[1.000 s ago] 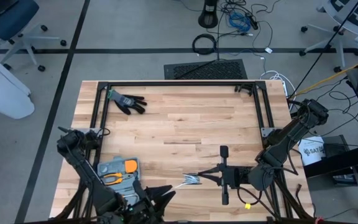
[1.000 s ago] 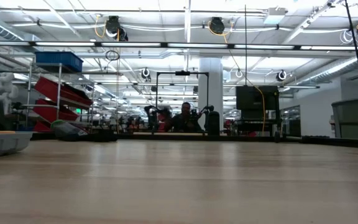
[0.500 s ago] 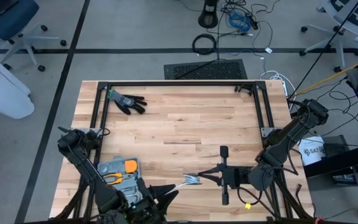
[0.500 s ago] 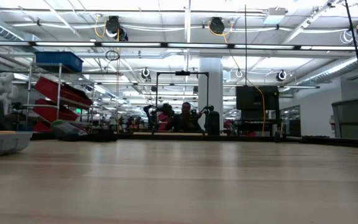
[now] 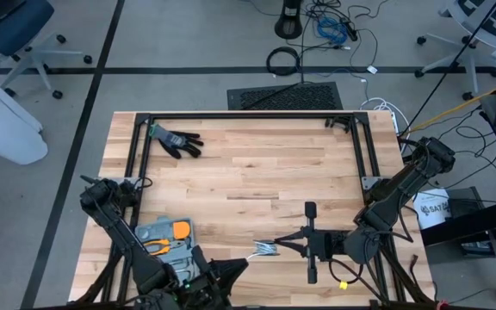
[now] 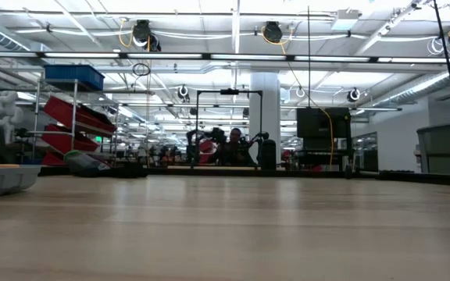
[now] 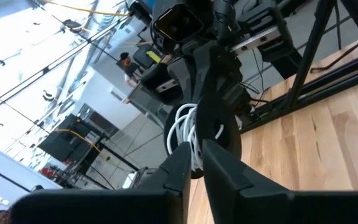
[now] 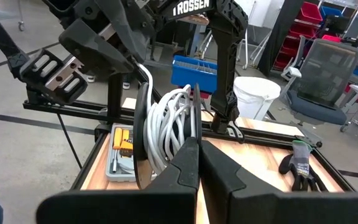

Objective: Coil cords
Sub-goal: Coil the white cable wire into the spool

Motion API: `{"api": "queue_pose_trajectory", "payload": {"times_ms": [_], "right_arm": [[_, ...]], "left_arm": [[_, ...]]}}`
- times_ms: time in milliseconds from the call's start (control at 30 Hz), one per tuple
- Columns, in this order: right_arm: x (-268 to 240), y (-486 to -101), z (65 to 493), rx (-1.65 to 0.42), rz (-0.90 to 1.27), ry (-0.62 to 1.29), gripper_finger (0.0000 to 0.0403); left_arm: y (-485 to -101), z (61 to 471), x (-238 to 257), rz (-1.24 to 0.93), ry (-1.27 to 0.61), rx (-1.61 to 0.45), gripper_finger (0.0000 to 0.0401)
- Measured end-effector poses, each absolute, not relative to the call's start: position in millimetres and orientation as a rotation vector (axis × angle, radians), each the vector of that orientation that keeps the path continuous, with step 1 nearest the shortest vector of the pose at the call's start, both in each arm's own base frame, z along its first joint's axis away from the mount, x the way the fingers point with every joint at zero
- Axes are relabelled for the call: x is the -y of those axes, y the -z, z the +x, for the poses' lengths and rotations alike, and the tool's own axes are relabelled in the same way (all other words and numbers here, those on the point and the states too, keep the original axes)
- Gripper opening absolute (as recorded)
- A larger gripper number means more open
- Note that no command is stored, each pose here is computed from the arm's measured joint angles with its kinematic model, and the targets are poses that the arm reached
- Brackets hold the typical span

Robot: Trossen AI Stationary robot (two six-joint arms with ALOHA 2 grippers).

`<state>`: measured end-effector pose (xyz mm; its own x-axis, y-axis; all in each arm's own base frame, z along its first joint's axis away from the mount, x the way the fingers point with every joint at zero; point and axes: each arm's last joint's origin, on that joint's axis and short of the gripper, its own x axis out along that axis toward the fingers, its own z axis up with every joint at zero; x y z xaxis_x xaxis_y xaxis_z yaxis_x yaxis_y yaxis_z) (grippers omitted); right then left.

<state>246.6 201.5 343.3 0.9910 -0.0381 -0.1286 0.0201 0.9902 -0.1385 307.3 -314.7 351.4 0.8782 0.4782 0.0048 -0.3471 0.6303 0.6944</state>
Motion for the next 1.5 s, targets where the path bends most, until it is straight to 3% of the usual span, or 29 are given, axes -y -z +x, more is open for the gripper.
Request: {"api": "queue_pose_trajectory", "payload": {"times_ms": [367,667,900,1500], "right_arm": [[-202.7,-343.3,245.5,-0.131,-0.138,0.025,0.0000],[-204.4,-343.4,244.1,-0.130,-0.138,0.018,0.0000],[-204.5,-343.4,244.1,-0.130,-0.138,0.018,0.0000],[-204.5,-343.4,244.1,-0.130,-0.137,0.018,0.0000]], "left_arm": [[-347.4,308.5,313.4,0.739,-0.479,-0.197,0.0015],[-345.8,308.4,313.1,0.745,-0.483,-0.206,0.0087],[-345.8,308.5,313.1,0.744,-0.483,-0.206,0.0097],[-342.0,312.1,309.2,0.720,-0.488,-0.213,0.0013]]}}
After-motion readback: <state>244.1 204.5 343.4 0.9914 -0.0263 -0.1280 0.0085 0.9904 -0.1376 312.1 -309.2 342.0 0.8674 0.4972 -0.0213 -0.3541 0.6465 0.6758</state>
